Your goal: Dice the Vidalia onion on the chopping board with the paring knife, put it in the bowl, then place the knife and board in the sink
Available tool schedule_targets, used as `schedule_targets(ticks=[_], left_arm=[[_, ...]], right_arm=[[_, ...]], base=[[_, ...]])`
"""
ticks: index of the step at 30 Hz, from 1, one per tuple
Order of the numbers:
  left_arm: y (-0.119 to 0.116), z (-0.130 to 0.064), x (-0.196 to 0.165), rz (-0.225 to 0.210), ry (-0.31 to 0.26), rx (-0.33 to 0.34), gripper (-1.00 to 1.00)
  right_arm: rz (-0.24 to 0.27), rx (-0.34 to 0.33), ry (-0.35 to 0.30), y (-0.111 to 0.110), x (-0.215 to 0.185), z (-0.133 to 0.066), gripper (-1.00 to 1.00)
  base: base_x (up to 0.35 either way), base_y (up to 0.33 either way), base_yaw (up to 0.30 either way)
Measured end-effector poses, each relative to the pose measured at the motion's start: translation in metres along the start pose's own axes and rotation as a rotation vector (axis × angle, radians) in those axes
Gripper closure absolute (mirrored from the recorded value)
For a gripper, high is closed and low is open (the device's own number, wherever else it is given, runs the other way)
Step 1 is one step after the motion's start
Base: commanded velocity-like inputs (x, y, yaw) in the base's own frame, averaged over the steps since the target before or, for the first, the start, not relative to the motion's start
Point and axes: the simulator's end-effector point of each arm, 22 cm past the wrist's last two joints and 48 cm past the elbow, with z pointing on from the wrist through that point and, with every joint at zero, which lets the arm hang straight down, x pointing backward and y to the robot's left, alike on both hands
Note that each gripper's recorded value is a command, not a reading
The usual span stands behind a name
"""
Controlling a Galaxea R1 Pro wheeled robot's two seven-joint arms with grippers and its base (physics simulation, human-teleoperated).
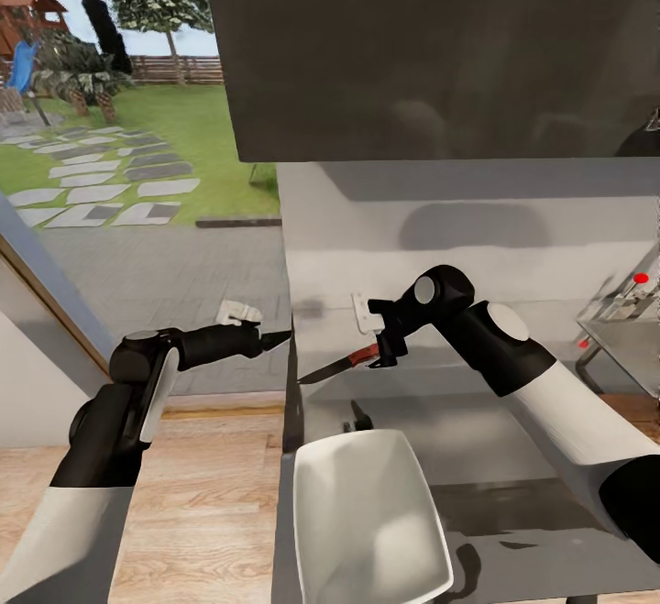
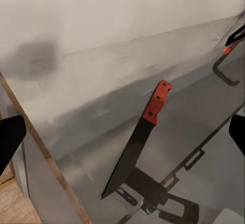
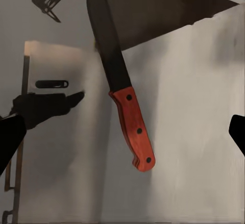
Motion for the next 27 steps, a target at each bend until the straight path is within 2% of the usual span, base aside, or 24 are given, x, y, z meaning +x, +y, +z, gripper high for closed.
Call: schedule_targets(ticks=[20, 27], left_arm=[[0.0006, -0.0007, -0.0009, 0.000, -0.003, -0.003, -1.00], [0.0004, -0.0010, -0.0014, 0.001, -0.004, -0.003, -1.00]], right_arm=[[0.001, 0.000, 0.000, 0.0001, 0.0000, -0.0001, -1.00], [0.001, 0.000, 0.001, 0.0003, -0.0001, -0.0001, -1.00]], base=[[0.002, -0.007, 0.000], [0.128, 0.000, 0.000]])
